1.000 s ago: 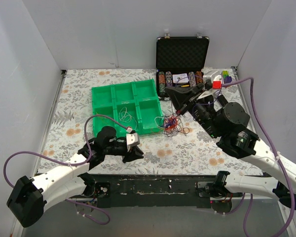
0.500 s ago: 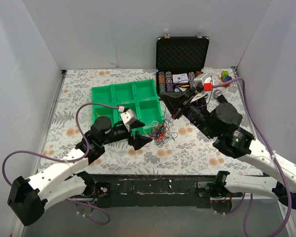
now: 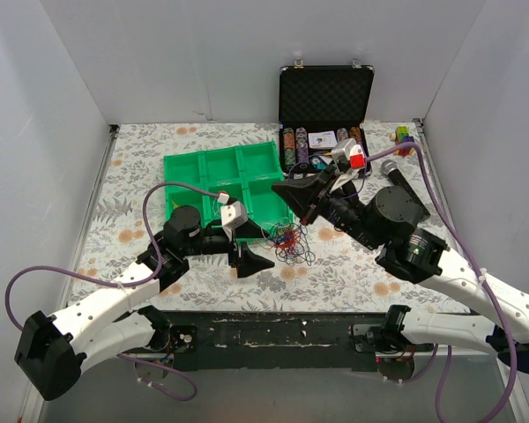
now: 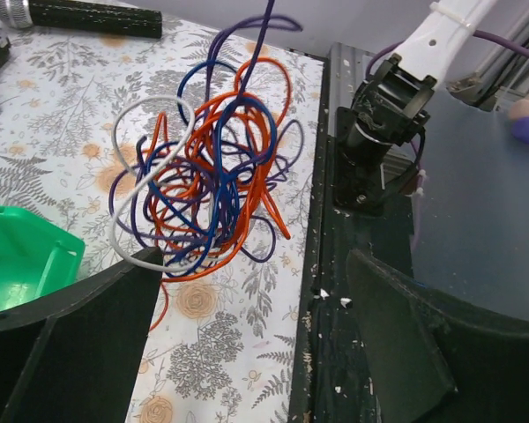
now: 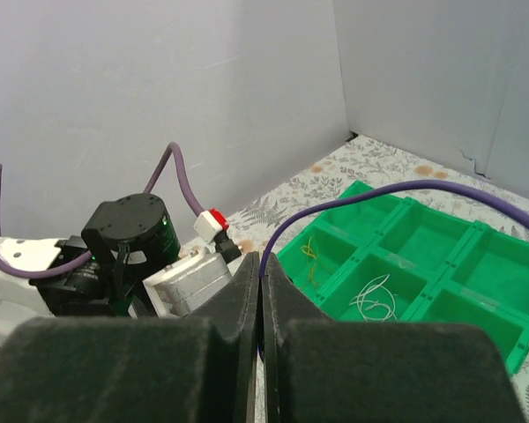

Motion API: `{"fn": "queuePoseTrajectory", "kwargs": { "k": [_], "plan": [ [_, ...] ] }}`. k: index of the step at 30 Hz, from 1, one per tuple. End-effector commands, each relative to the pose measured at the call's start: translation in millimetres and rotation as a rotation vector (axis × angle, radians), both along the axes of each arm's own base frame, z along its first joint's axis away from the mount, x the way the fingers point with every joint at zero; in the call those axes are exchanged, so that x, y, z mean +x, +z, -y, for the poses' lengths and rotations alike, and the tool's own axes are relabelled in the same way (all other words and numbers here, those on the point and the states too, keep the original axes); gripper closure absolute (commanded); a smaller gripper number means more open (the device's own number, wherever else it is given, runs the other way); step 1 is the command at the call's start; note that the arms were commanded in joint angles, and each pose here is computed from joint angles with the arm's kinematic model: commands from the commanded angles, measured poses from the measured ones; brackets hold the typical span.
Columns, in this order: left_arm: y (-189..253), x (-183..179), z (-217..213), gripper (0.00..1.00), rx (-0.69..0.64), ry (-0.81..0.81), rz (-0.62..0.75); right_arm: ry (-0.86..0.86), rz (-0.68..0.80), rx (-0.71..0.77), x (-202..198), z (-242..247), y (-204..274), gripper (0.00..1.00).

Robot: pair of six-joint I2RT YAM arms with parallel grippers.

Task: Untangle the cables
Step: Untie the cable.

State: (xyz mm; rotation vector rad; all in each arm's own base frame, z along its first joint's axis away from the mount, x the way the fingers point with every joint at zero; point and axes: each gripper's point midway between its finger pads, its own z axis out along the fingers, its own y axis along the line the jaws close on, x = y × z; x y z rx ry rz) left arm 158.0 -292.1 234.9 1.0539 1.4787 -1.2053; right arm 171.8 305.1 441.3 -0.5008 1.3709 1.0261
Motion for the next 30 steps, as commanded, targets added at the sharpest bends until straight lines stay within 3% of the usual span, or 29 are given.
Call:
{"fn": "queuePoseTrajectory", "kwargs": {
  "k": [1, 5, 8, 10, 14, 17, 21, 30],
  "plan": [
    [23, -12, 2, 0.12, -0.032, -0.075, 0.012, 0.043, 0.004, 0.047, -6, -3, 7, 0.99],
    [24, -2, 1, 0.11, -0.033, -0.016, 0.016, 0.055, 0.004, 0.043, -8, -4, 6, 0.99],
    [16, -1, 0, 0.17, -0.021, -0.009, 0.029, 0.06, 0.004, 0.045, -8, -6, 8, 0.99],
    [7, -4, -1, 0.28, -0.001, -0.039, 0.044, 0.063, 0.006, 0.05, -9, -7, 11, 0.99],
    [2, -7, -1, 0.73, 0.013, -0.057, 0.059, 0.063, 0.011, 0.057, -9, -6, 15, 0.99],
    [0, -6, -2, 0.9, 0.023, -0.055, 0.072, 0.054, 0.018, 0.056, -9, -3, 18, 0.99],
    [1, -7, -2, 1.0, 0.021, -0.061, 0.076, 0.042, 0.027, 0.066, -8, 1, 23, 0.99],
    [-27, -14, -11, 1.0, 0.126, -0.129, 0.197, -0.07, 0.1, 0.084, 0, 28, 60, 0.99]
  ]
}}
